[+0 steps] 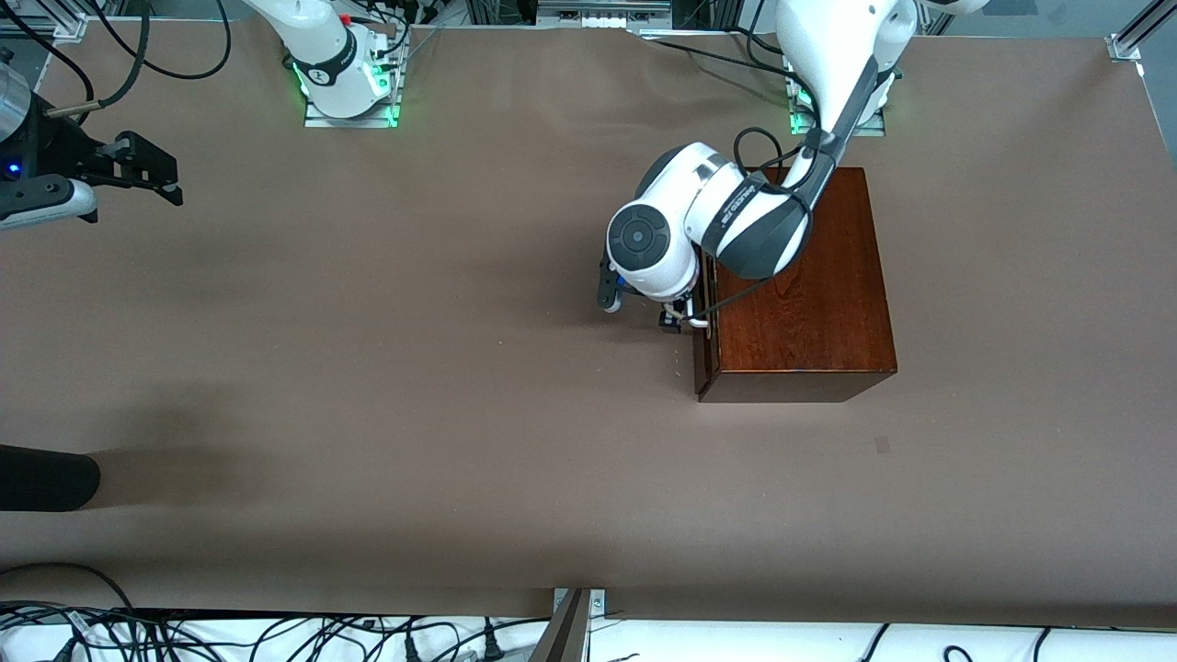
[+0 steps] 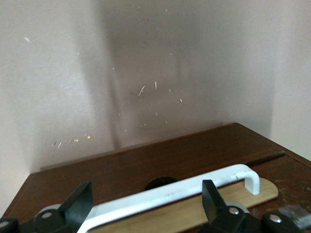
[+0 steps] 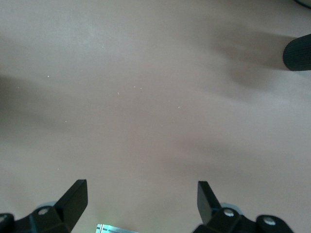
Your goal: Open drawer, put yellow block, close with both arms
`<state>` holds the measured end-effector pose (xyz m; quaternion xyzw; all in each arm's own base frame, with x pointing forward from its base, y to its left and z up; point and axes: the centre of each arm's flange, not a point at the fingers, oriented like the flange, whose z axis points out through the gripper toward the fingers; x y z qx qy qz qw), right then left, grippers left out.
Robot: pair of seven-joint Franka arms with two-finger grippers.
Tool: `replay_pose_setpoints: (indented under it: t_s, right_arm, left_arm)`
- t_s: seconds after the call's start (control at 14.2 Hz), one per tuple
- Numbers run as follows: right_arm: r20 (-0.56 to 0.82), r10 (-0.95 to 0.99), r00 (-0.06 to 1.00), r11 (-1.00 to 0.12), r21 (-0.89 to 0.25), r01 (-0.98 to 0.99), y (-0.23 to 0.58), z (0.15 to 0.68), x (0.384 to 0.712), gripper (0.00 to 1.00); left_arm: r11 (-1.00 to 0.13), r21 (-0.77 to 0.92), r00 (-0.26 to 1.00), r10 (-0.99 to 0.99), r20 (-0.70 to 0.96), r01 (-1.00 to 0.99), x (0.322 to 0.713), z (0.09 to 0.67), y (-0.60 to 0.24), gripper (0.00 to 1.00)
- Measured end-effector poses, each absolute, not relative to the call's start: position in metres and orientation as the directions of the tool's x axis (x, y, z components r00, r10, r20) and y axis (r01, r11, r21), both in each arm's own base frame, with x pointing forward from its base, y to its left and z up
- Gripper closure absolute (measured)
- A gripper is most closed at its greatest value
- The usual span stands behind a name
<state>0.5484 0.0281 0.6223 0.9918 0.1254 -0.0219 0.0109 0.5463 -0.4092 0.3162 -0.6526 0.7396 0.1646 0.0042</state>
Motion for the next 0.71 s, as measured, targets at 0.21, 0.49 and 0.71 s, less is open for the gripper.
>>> replay_pose_setpoints:
  t_s: [0.21,0.49,0.71]
  right_arm:
    - [-0.047,0.248,0.967,-0.968,0.017,0.249,0.028,0.622,0.549,0.00]
    - [-0.047,0.254,0.966,-0.967,0.017,0.255,0.032,0.622,0.549,0.00]
    - [-0.049,0.259,0.965,-0.965,0.017,0.261,0.035,0.622,0.548,0.00]
  left_arm:
    - [-0.032,0.155,-0.002,-0.977,-0.214,-0.987,0.545,0.358,-0.415,0.00]
    - [-0.168,0.034,0.160,-0.974,-0.159,-0.985,0.544,0.464,-0.391,0.00]
    - [-0.306,0.041,0.293,-0.936,-0.195,-0.951,0.565,0.528,-0.306,0.00]
